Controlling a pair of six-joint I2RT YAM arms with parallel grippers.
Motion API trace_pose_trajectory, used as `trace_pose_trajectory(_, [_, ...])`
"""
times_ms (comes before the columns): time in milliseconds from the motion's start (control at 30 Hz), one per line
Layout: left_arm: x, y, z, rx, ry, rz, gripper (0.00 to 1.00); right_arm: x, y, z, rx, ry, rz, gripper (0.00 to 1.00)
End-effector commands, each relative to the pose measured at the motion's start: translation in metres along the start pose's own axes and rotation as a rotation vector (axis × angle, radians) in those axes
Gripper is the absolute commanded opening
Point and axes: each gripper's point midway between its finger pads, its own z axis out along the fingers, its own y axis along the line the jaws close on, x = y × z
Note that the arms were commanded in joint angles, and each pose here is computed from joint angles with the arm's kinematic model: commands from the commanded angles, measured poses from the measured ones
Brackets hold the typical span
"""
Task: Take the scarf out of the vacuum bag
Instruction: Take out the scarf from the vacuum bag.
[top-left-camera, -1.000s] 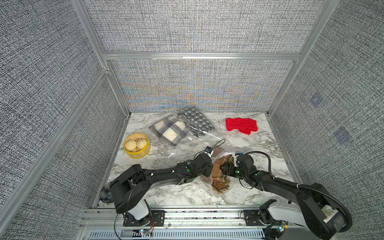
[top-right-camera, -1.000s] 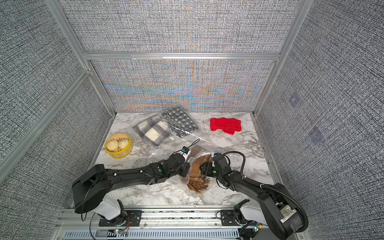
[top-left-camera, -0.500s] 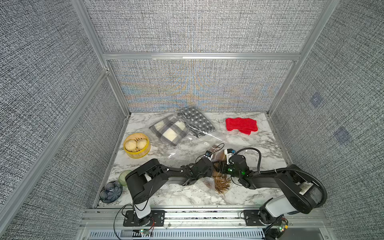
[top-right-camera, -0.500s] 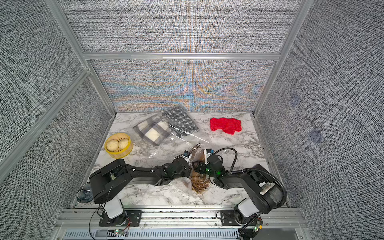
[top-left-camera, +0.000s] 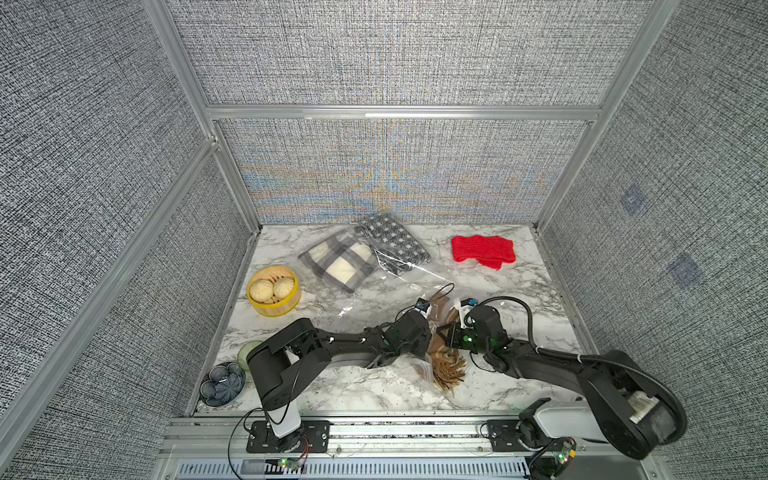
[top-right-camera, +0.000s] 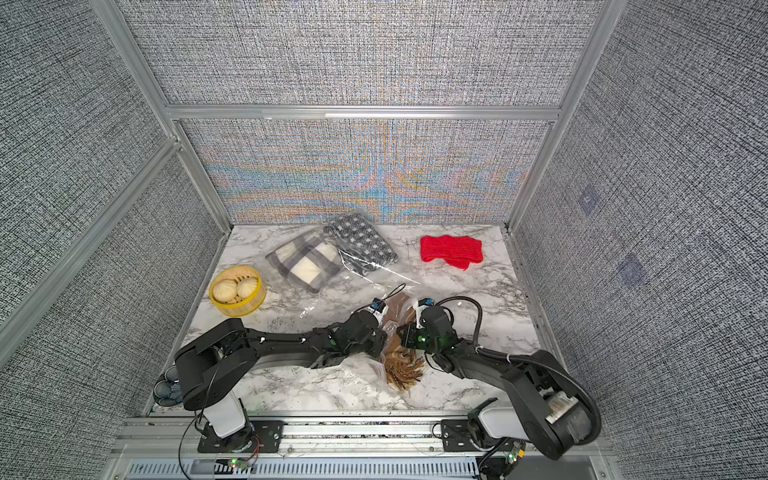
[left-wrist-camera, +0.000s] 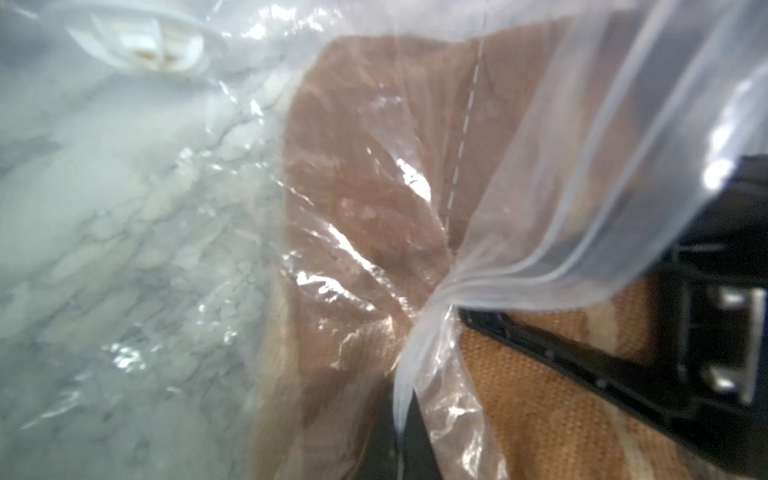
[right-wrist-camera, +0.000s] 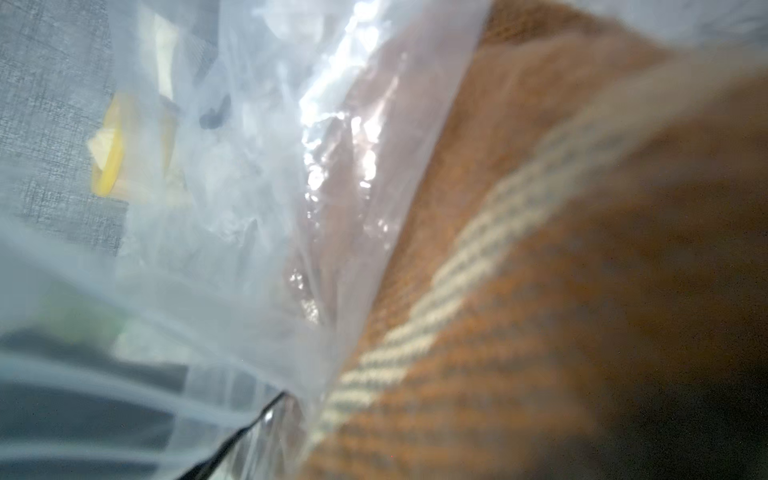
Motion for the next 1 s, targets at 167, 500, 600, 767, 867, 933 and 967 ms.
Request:
trace_pose_trajectory(167, [-0.019,0.018,0.015,-0.111,0.024,0.04,0.0,0.038,-0.038,-0.031,0.151,0.125,0.034,0.0])
trace_pose_trajectory(500, [-0.022,0.03,0.035,-0.126,0.04,0.016,0.0,0.017,-0.05,-0.057,0.226,0.017,0.027,0.0])
trace_pose_trajectory(600, [-0.024,0.035,0.04,-0.139,0.032,0.014,0.0,0.012,-0.049,-0.043,0.205,0.03,0.035,0.0])
trace_pose_trajectory(767, [-0.02,0.069,0.054,-0.199,0.056,-0.022,0.0,0.005,-0.03,-0.007,0.115,0.117,0.031,0.0])
trace_pose_trajectory(867, [-0.011,0.097,0.059,-0.249,0.076,-0.052,0.0,-0.01,-0.026,0.007,0.128,0.116,0.013,0.0])
trace_pose_trajectory(933, [-0.011,0.11,0.055,-0.277,0.068,-0.065,0.0,-0.017,-0.018,0.02,0.104,0.133,0.004,0.0])
trace_pose_trajectory(967, [-0.007,0.117,0.054,-0.292,0.073,-0.069,0.0,-0.021,-0.01,0.027,0.08,0.142,-0.004,0.0])
